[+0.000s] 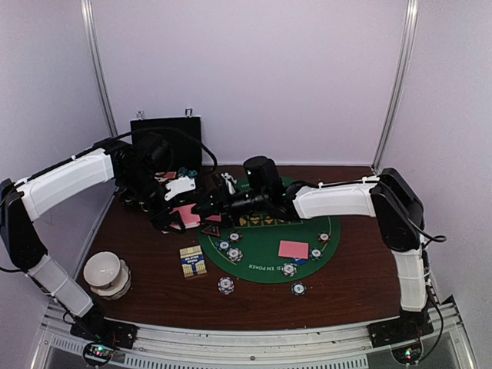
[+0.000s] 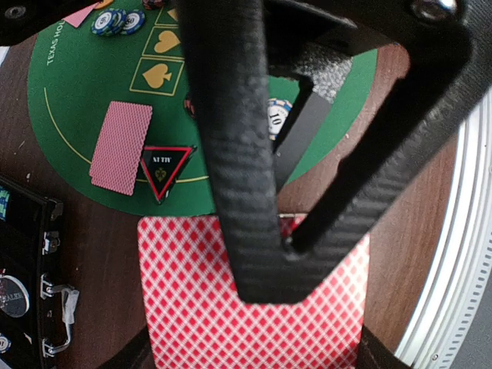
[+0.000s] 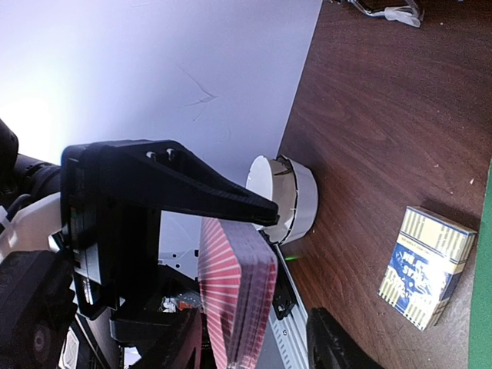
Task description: Distribute texas hold em gaming equipment
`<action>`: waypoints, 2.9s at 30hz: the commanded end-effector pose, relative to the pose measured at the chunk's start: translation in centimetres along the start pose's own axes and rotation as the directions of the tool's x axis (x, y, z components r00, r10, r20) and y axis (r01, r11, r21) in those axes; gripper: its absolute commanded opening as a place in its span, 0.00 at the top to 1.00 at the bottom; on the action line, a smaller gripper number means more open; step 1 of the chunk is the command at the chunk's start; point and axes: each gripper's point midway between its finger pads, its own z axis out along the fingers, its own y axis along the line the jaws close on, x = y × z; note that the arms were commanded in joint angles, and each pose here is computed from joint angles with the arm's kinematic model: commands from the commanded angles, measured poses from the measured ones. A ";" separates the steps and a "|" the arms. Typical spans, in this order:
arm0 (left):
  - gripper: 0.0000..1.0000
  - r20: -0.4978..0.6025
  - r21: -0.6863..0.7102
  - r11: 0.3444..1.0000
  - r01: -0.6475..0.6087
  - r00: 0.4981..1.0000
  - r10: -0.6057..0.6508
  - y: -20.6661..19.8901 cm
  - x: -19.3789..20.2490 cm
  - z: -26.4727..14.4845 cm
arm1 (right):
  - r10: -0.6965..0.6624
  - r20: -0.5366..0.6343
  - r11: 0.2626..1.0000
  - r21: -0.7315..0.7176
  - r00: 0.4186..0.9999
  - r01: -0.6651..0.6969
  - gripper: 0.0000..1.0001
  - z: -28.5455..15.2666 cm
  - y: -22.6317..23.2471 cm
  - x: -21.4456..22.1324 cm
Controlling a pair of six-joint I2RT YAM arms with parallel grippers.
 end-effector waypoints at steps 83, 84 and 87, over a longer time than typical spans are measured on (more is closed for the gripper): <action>1.00 0.009 -0.052 0.998 -0.031 0.999 0.031 0.5 -0.2 -1.2 | -0.005 0.314 0.972 0.225 0.950 -0.070 1.00 -19.2 -8.3 -13.6; 1.00 0.009 -0.051 0.998 -0.032 0.999 0.033 0.5 -0.2 -1.2 | -0.004 0.321 0.965 0.250 0.947 -0.081 1.00 -19.7 -9.5 -14.2; 1.00 0.012 -0.050 0.998 -0.034 0.999 0.034 0.5 -0.3 -1.4 | 0.007 0.344 0.950 0.290 0.939 -0.113 1.00 -20.7 -12.1 -16.0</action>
